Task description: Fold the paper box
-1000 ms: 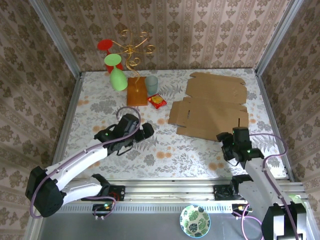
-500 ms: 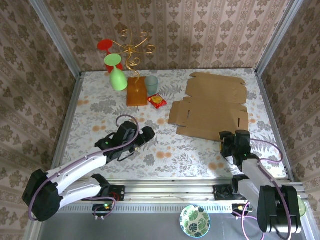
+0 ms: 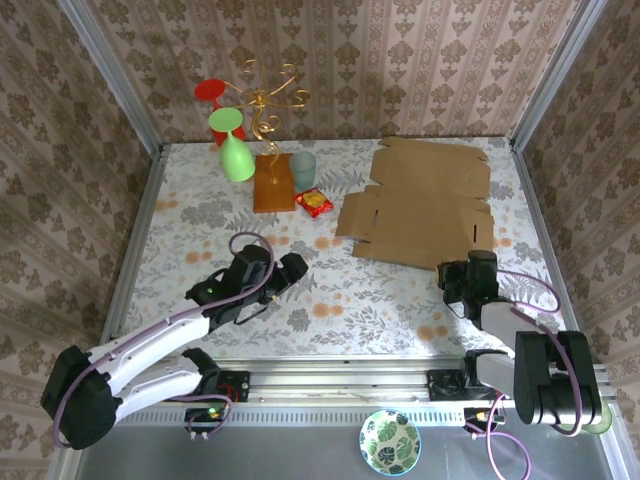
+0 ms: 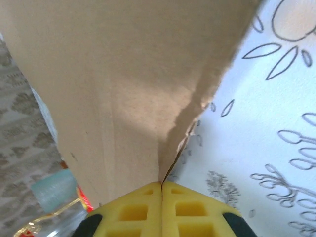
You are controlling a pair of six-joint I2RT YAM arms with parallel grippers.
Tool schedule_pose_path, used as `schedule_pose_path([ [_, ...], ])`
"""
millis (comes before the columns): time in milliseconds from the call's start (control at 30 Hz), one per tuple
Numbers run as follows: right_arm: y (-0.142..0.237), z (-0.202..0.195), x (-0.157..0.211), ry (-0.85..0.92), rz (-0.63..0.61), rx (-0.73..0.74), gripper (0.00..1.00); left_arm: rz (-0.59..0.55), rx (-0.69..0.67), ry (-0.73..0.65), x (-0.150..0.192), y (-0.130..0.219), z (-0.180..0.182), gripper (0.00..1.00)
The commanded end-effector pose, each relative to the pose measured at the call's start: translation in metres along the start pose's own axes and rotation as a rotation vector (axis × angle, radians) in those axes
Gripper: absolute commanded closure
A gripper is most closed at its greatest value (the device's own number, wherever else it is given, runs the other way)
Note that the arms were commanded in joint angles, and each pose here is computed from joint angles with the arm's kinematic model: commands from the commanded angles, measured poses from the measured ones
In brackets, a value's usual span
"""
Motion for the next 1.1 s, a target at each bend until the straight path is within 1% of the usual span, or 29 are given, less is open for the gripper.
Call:
schedule_pose_path([
  [0,0.020,0.048,-0.010,0.054,-0.083,-0.103,1.00,-0.025,0.031,0.008,-0.001,0.006,-0.006,0.15],
  [67,0.040,0.073,-0.012,0.100,-0.107,-0.100,1.00,-0.053,0.053,0.011,-0.004,0.009,-0.013,0.16],
  [167,0.060,0.098,-0.013,0.126,-0.082,-0.071,1.00,-0.099,0.105,0.042,-0.009,0.011,-0.029,0.16],
  [233,0.069,0.110,-0.012,0.118,-0.069,-0.080,1.00,-0.127,0.126,0.084,-0.013,0.009,-0.041,0.12],
  [333,0.087,0.131,-0.014,0.101,-0.085,-0.134,1.00,-0.163,0.152,0.117,-0.020,0.009,-0.071,0.09],
  [467,0.116,0.173,-0.020,0.173,-0.124,-0.193,1.00,-0.200,0.196,0.111,-0.028,0.012,-0.103,0.09],
  [567,0.133,0.201,-0.024,0.212,-0.144,-0.247,1.00,-0.206,0.239,0.112,-0.035,0.012,-0.117,0.10],
  [700,0.145,0.229,-0.029,0.233,-0.154,-0.305,1.00,-0.217,0.254,0.043,-0.045,0.016,-0.132,0.14],
  [767,0.152,0.242,-0.031,0.255,-0.163,-0.329,1.00,-0.234,0.250,-0.027,-0.050,0.022,-0.140,0.15],
  [900,0.176,0.270,-0.035,0.313,-0.214,-0.397,1.00,-0.275,0.221,-0.192,-0.056,0.035,-0.151,0.21],
  [1067,0.208,0.300,-0.036,0.354,-0.248,-0.499,1.00,-0.289,0.230,-0.243,-0.062,0.041,-0.144,0.31],
])
Point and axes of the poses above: each hand's point on the last joint's axis, 136 mm out from that joint toward the fingers, its own y axis back along the fingers, its own z axis along the line the jaws close on, x = y × z, the point moved 10 cm from there along y, back along the fingers, and after that the axes turned 14 degrees about y, right-handed, at the moved point
